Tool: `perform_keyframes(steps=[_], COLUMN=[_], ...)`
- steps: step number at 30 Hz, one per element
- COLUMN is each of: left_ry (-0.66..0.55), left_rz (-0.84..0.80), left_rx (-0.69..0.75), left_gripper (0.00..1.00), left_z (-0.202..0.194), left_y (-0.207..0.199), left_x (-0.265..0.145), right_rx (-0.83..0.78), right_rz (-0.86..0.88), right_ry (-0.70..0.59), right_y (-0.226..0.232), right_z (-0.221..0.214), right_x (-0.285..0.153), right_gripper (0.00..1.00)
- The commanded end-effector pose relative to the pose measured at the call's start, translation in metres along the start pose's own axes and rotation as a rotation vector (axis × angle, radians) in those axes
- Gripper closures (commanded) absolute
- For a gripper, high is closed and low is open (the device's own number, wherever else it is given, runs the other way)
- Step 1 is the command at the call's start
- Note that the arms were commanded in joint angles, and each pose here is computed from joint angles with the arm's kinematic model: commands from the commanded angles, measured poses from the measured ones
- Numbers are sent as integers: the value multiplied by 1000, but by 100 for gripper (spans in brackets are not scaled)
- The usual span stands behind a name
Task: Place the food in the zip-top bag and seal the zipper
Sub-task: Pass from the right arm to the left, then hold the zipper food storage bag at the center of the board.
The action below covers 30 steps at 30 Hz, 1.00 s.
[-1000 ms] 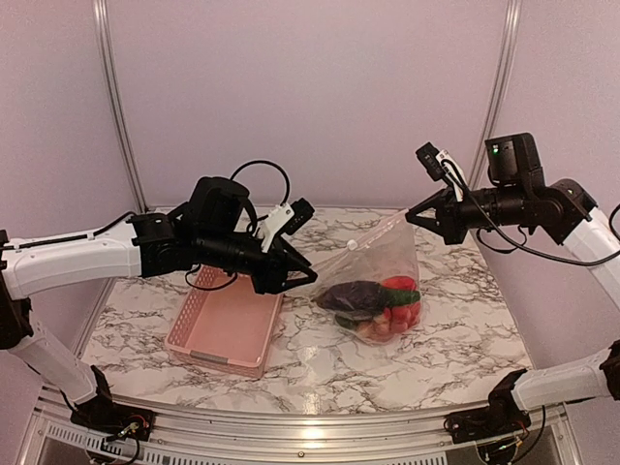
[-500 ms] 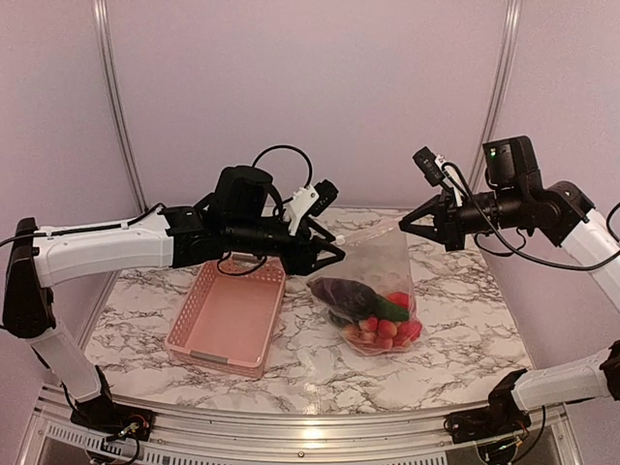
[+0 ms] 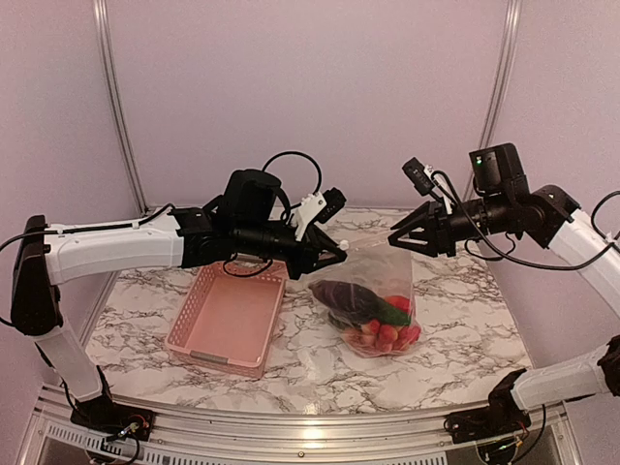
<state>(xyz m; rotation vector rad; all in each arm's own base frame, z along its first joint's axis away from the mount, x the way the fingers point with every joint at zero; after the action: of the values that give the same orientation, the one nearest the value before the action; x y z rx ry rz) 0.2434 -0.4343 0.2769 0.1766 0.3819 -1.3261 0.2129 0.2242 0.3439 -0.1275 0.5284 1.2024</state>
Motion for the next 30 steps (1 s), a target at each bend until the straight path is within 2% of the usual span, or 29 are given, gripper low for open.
perform_keyframes(steps=[1, 4, 7, 9, 10, 12, 22, 30], left_ry=[-33, -1, -1, -7, -15, -35, -86, -39], left_rz=[-62, -81, -82, -78, -76, -93, -128, -123], left_rx=[13, -5, -14, -25, -29, -30, -35, -37], left_gripper=[90, 91, 91, 80, 74, 71, 80, 85], left_z=[13, 6, 6, 8, 11, 17, 36, 25], left_y=[-8, -10, -10, -9, -9, -11, -12, -11], left_x=[-3, -1, -1, -2, -3, -5, -6, -6], right_rx=[1, -8, -17, -28, -35, -45, -68, -72], right_rz=[45, 51, 62, 64, 65, 71, 83, 77], right_ry=[1, 3, 12, 19, 17, 10, 30, 27], right_y=[-6, -9, -8, -6, -4, -1, 7, 8], right_z=[3, 8, 9, 9, 10, 11, 9, 9], right_x=[18, 24, 26, 26, 24, 22, 23, 22], right_gripper=[64, 72, 90, 100, 100, 100, 100, 100])
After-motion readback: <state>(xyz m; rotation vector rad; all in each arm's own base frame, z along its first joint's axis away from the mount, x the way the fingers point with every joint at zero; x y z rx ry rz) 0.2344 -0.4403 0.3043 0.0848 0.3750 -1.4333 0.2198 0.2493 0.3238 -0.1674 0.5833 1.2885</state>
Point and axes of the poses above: each gripper's point midway between its finger pads, its own x axis out along the fingers, its own y axis along the line the jaws close on, z = x × y, the point moved 3 cm from there along -x, back along the fingers, and after that the axes turned 2 degrees about -x, right-handed, at the moved point
